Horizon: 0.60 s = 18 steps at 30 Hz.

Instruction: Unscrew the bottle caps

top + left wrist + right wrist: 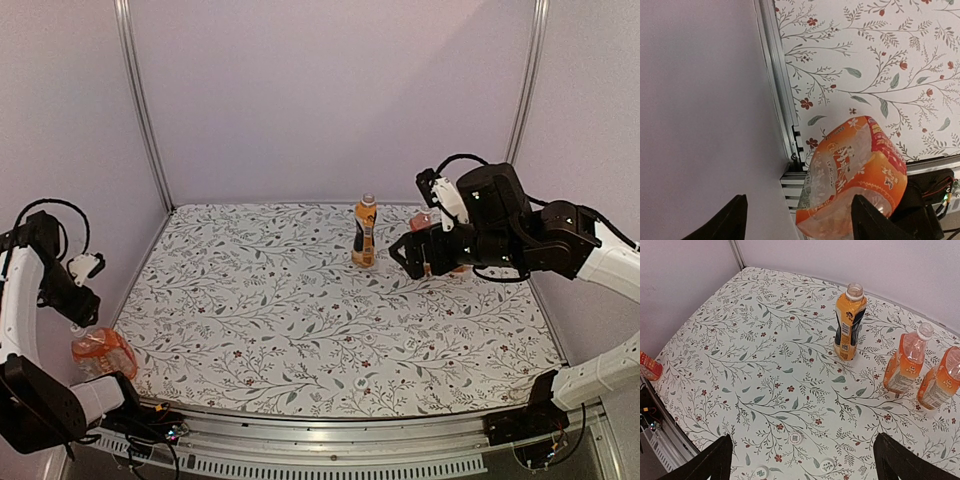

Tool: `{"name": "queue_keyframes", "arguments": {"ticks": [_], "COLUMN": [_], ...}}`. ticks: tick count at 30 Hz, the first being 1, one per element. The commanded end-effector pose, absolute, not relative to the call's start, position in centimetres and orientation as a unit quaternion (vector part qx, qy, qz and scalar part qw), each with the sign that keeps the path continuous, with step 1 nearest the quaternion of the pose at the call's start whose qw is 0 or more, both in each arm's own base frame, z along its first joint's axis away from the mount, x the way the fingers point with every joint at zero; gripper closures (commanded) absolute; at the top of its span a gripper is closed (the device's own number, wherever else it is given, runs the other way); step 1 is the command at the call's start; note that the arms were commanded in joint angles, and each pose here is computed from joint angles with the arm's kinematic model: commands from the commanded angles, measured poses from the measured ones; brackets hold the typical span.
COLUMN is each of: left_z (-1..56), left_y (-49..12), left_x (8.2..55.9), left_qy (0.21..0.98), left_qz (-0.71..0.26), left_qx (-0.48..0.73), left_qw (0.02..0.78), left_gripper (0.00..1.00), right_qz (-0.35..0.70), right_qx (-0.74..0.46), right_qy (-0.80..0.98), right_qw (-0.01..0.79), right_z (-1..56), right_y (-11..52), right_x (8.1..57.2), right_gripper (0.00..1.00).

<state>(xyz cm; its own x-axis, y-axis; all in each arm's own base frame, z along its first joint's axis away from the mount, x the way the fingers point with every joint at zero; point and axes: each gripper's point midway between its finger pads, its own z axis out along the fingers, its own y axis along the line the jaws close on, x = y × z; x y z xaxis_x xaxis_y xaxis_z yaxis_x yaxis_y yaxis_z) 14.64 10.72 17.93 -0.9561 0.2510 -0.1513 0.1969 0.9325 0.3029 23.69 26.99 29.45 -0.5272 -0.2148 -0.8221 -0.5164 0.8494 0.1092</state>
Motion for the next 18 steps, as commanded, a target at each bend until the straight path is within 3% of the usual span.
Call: {"name": "queue_keyframes", "arguments": {"ticks": [1,18], "left_z": [16.9,18.1], "left_y": [6.9,5.4], "left_x": [7.3,9.0], "left_qy": [0.989,0.992], "left_qz": [0.052,0.030], "left_qx": [0.128,0.121], "left_qw": [-0.042,0.033], "left_gripper": [0.28,0.24], "right_qz": [0.157,0.139], "right_qx": [-0.220,-0.240], "right_qy": [0.854,0.854], "right_qw": [0.446,0.439], "right_z": [29.9,29.1], "right_y": [26.9,27.7], "right_x": [23.9,24.4], "right_gripper": [0.01,0.01]}}
